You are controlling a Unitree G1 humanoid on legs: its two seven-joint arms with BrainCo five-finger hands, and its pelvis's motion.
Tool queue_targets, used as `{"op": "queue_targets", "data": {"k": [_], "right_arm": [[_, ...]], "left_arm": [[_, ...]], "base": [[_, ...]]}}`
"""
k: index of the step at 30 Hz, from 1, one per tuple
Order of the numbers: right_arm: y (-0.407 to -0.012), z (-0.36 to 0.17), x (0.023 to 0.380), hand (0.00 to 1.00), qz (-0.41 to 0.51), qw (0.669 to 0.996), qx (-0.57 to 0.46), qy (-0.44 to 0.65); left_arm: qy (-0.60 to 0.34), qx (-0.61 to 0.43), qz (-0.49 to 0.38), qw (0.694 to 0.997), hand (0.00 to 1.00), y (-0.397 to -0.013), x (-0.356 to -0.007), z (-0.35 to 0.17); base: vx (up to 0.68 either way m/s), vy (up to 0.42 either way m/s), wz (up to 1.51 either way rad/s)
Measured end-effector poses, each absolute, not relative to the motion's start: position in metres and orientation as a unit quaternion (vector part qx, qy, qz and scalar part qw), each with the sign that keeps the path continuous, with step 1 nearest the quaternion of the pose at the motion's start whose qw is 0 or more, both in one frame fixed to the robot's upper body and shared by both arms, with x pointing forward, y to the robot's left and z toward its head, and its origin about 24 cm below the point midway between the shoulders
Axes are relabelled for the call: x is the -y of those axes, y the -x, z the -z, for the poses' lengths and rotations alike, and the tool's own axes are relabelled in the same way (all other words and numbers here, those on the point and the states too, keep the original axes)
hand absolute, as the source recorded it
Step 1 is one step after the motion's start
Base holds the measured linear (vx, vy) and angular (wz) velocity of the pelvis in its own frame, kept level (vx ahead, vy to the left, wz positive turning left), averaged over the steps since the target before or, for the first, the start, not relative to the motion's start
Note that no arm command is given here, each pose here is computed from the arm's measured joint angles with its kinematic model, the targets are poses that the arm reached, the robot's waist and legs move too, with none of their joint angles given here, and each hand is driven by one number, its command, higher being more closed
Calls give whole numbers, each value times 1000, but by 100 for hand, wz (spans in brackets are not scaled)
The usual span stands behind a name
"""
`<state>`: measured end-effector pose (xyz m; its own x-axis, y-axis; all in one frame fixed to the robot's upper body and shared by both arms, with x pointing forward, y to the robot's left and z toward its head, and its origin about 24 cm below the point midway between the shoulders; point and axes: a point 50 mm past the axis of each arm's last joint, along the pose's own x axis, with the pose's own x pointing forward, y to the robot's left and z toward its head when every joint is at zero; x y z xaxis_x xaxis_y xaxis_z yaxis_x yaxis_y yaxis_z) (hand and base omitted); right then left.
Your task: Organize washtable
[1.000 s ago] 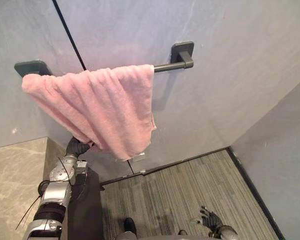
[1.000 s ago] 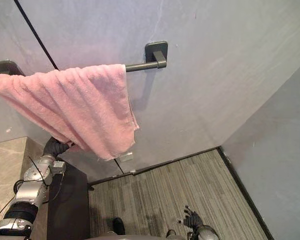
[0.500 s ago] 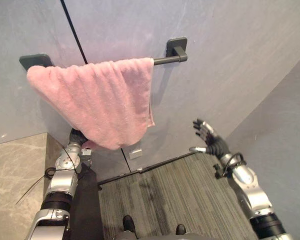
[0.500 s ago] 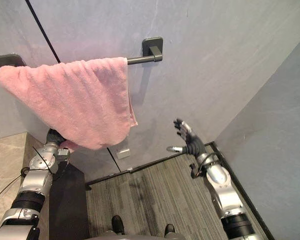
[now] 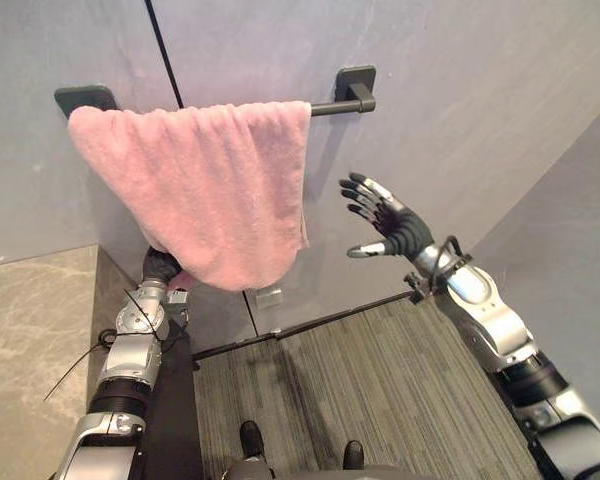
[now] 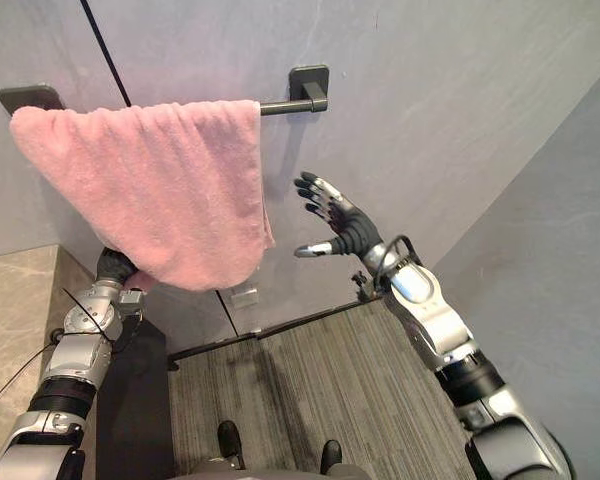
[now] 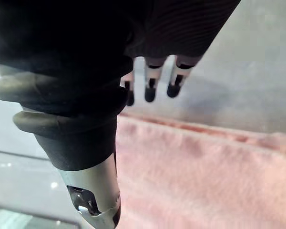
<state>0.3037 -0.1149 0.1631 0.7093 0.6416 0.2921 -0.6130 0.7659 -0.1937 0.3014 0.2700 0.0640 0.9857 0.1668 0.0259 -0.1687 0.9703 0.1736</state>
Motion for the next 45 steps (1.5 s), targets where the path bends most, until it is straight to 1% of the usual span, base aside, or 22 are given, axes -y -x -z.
{"op": "queue_targets", "data": {"k": [3,6,9,17,23,28,33,38,45], "right_arm": [[-314,-176,96,0,-371,910,178,51],[-335,-180,87,0,-369,915,148,67],[-345,-187,76,0,-361,920,142,55],[-356,-193,43,0,-372,918,129,40],[-356,-192,40,0,-373,918,128,38],[-361,-194,56,0,-357,924,127,54],[-358,-205,96,0,-331,928,147,82],[-352,-199,131,0,-305,937,140,95],[-350,-201,148,0,-294,941,138,97]], "left_arm": [[-77,8,-79,994,100,-303,-267,-65],[-71,13,-70,995,100,-307,-262,-68],[-62,12,-72,995,100,-307,-261,-67],[-67,17,-59,996,100,-313,-252,-70],[-67,16,-59,996,100,-313,-252,-70],[-67,16,-61,996,100,-312,-253,-70],[-64,12,-70,995,100,-309,-258,-67],[-61,2,-85,995,100,-302,-267,-61],[-61,0,-82,995,100,-301,-267,-60]], "base": [[0,0,0],[1,-2,7],[14,-13,5],[2,-11,4],[-6,-6,1],[0,0,0],[24,-9,-7],[1,-11,-13],[-13,-8,-5]]}}
